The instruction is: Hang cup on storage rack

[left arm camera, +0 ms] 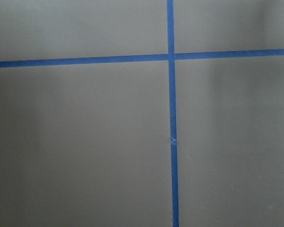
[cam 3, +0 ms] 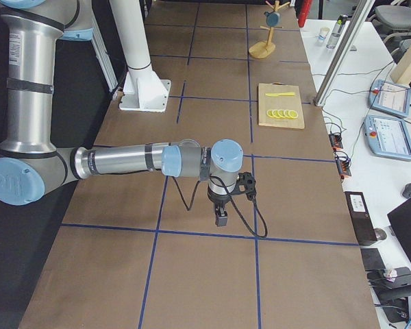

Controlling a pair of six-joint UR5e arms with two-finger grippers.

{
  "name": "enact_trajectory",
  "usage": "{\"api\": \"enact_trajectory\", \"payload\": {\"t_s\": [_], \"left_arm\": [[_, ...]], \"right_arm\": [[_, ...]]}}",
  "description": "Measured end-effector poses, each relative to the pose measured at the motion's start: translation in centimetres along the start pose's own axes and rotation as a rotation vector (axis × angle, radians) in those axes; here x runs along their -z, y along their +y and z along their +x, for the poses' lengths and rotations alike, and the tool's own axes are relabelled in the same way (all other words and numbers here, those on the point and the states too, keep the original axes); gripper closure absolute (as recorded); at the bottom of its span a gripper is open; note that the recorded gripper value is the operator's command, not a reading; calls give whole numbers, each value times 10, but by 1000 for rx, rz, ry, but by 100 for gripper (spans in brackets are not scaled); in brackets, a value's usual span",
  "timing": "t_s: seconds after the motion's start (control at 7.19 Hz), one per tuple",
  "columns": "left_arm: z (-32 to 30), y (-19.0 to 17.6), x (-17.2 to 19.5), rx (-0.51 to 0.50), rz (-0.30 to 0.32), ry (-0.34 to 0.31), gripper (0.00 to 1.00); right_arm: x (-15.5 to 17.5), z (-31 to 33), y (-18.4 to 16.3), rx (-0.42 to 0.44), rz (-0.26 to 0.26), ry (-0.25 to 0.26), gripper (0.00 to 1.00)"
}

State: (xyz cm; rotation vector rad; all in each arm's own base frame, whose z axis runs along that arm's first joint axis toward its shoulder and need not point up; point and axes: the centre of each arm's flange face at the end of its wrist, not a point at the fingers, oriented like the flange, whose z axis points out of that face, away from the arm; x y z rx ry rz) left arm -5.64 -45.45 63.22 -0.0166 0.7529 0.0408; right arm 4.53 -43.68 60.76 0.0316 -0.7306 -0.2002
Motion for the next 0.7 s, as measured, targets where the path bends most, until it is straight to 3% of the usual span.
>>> {"api": "enact_trajectory", "payload": {"t_s": [0.7], "left_arm": [[-1, 1, -2, 1, -4, 1, 0]], "right_arm": [[-2, 0, 1, 0, -5, -2, 0]]}}
